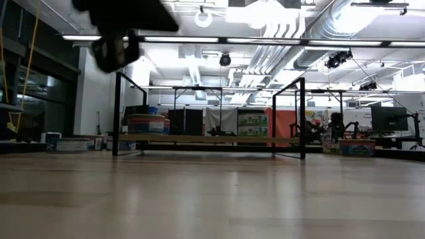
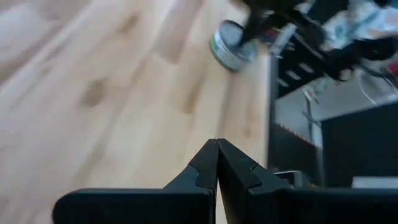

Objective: Stack canned seafood by type on shelf
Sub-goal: Put the green tuna can on the shelf

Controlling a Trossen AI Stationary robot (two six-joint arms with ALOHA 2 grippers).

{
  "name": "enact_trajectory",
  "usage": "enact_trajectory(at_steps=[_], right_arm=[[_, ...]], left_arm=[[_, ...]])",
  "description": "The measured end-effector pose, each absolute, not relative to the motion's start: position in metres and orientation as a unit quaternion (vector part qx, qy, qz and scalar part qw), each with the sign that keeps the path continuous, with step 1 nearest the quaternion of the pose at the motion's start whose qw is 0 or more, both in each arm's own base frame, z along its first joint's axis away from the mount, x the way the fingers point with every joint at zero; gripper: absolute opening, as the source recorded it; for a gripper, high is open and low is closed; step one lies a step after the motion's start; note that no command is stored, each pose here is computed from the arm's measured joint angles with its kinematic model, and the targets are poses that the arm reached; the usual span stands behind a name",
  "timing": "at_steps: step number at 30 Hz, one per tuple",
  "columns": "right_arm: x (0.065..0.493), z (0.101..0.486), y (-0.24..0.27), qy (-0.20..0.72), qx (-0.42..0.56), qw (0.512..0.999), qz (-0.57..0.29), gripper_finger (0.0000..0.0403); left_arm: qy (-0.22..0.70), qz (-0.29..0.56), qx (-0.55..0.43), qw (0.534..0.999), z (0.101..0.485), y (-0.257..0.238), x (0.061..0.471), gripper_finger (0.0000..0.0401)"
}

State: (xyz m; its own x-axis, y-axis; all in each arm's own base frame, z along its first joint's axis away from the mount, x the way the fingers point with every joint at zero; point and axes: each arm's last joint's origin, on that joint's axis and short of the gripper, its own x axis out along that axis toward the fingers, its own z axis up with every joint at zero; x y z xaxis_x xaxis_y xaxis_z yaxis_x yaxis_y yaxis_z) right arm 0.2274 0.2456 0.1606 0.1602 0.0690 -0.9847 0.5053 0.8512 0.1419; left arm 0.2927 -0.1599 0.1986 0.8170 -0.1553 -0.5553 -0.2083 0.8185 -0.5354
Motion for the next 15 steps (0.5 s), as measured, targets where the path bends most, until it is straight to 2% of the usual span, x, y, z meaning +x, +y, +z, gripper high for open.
enact_trajectory(at_steps=[7, 15], right_arm=[[0.288, 0.159, 0.198, 0.539, 0.231, 0.793, -0.164, 0.0000], [0.352, 0.165, 0.138, 0.438, 0.260, 0.853, -0.115, 0.0000]], left_arm=[[0.319, 0.062, -0.313, 0.893, 0.168, -0.130, 0.261, 0.0000], [0.332, 0.068, -0.281, 0.898, 0.156, -0.110, 0.259, 0.0000]])
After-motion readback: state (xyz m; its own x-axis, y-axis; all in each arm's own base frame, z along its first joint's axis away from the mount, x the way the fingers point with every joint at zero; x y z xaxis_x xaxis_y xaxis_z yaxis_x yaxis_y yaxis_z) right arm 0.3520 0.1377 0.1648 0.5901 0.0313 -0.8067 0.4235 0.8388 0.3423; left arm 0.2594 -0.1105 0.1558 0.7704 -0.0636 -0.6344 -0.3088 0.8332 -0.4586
